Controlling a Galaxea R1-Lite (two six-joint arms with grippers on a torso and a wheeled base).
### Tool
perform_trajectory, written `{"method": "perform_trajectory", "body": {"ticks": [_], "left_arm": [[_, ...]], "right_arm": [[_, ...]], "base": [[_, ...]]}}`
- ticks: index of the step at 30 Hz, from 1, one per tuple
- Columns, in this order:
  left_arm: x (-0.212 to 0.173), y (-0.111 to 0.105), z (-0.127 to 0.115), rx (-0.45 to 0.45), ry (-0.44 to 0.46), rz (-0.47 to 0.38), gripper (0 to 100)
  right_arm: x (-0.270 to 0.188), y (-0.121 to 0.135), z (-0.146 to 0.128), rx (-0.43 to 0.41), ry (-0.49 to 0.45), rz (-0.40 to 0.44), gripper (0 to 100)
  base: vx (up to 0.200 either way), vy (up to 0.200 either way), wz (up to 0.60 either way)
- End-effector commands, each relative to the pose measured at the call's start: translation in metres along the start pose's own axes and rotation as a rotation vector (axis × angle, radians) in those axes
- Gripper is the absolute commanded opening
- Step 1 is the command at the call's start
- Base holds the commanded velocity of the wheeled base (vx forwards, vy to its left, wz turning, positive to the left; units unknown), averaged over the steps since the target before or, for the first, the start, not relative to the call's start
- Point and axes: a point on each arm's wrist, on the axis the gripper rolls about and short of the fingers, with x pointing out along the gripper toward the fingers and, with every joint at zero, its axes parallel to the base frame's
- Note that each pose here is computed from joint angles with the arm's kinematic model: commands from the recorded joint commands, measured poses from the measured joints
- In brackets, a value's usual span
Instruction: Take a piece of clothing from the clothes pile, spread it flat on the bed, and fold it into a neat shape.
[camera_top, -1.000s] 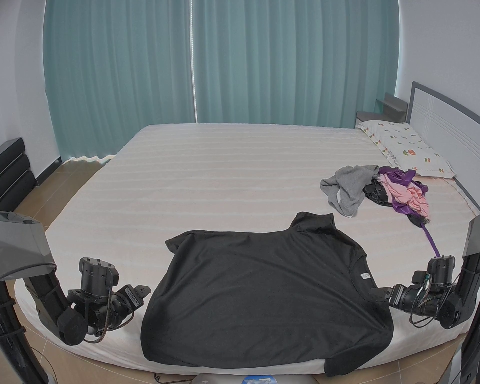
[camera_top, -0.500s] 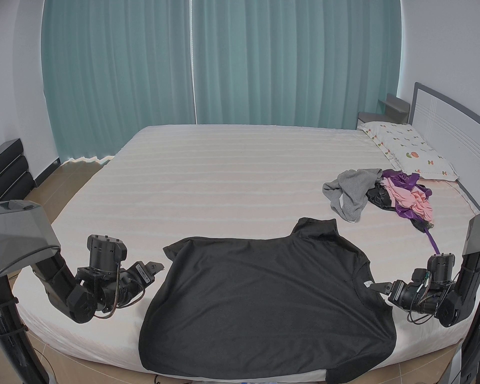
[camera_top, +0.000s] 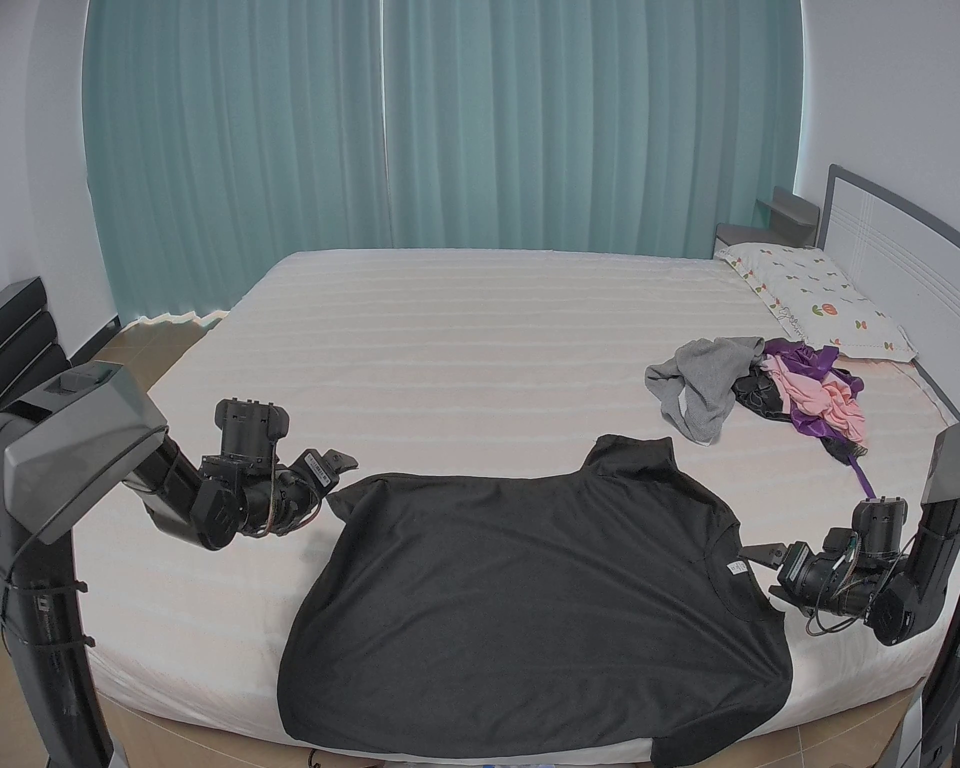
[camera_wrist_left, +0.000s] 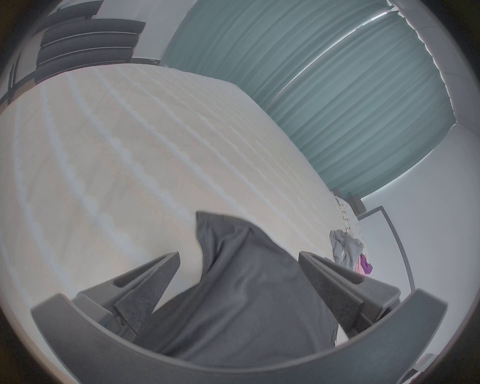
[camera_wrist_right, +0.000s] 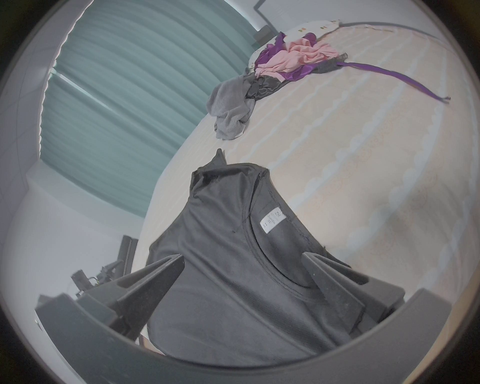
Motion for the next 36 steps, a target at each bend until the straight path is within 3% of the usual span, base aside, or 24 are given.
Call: {"method": "perform_trajectory", "body": {"ticks": [1,5,10,15,27,28,36], "left_arm": [[0.069,0.025,0.009,-0.02,0.026,0.043,100],[0.075,0.018,0.022,-0.015,0.015,0.042,100],[0.085,0.027,0.018,-0.004,0.022,0.082,100],[0.086,0.026,0.02,-0.008,0.014,0.077,100],[0.095,0.017,0.019,0.008,0.008,0.046,100],[0.096,0.017,0.019,0.008,0.009,0.047,0],[0.098,0.019,0.021,0.004,-0.005,0.056,0]], "right_arm": [[0.015,0.001,0.014,0.102,-0.043,0.032,100],[0.019,-0.003,0.013,0.106,-0.039,0.028,100],[0.028,-0.01,0.011,0.11,-0.044,0.03,100],[0.041,-0.021,0.01,0.158,-0.057,0.025,100],[0.041,-0.021,0.01,0.163,-0.066,0.035,100],[0.041,-0.022,0.01,0.165,-0.066,0.034,100],[0.04,-0.021,0.009,0.161,-0.07,0.039,100]], "base": [[0.0,0.0,0.0],[0.0,0.0,0.0],[0.0,0.0,0.0],[0.0,0.0,0.0],[0.0,0.0,0.0],[0.0,0.0,0.0],[0.0,0.0,0.0]]}}
